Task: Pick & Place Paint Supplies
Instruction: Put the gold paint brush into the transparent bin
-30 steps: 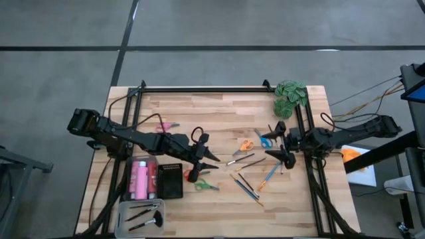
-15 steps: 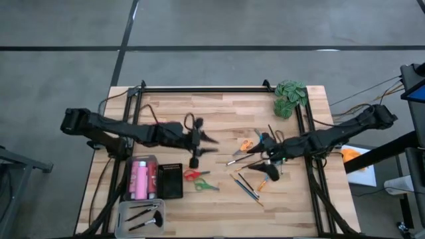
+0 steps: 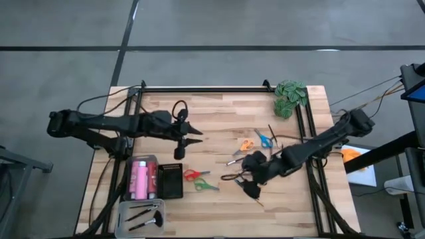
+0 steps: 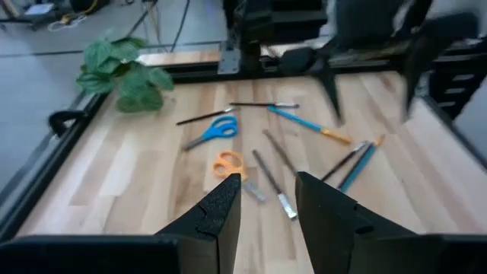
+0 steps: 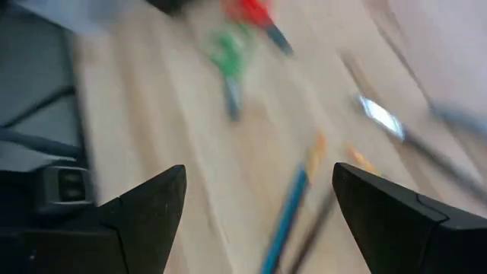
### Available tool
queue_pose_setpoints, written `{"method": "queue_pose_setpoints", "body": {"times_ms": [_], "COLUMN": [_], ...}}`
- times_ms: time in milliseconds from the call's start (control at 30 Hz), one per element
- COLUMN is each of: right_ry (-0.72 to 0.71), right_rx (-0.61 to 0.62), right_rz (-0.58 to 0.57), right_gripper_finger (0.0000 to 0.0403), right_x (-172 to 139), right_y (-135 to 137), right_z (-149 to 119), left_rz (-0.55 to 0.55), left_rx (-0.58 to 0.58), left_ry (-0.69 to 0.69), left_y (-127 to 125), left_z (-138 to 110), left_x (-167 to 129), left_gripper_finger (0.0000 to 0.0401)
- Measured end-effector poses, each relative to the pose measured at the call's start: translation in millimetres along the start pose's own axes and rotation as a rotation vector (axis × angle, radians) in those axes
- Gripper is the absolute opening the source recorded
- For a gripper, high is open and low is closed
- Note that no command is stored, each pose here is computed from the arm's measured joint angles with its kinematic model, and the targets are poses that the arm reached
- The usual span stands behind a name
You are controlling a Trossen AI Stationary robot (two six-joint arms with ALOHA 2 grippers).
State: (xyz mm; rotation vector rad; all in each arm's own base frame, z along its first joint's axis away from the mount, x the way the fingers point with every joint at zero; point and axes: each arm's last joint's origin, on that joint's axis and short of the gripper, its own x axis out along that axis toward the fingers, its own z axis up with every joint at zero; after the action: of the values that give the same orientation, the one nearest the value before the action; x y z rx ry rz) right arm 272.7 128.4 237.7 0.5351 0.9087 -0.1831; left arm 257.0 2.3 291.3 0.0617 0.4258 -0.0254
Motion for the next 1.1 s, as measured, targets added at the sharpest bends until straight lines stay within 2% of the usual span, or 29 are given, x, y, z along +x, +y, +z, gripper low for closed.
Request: {"method": "queue_pose_setpoints", "body": {"times_ms": [167,400,633,1100], "right_ry": [0.165,0.263,0.303,0.409], "right_rx": [0.09,0.075,0.033,0.032], "right_rz": [-0.17,-0.172,-0.175,-0.249], "right_gripper_finger": [0.0329,0.0329,0.0329,0.0329], "right_x": [22,52,72,113], "right_y": [9,29,39,32], "right_z": [-11,-10,-10,-29], "left_rz": [-0.014,-0.02,-0.019,-0.02], "left_rx": [0.002,-0.001,-0.073,-0.08], "left_ry": [0.008,0.027,0.034,0.05], "left_y": [-2,-2,-3,-3], "left_z": [-1,-4,-5,-8], "left_x": [-1,0,1,2], "left_gripper_finger": [0.0127,0.0127,0.0127,0.0127]}}
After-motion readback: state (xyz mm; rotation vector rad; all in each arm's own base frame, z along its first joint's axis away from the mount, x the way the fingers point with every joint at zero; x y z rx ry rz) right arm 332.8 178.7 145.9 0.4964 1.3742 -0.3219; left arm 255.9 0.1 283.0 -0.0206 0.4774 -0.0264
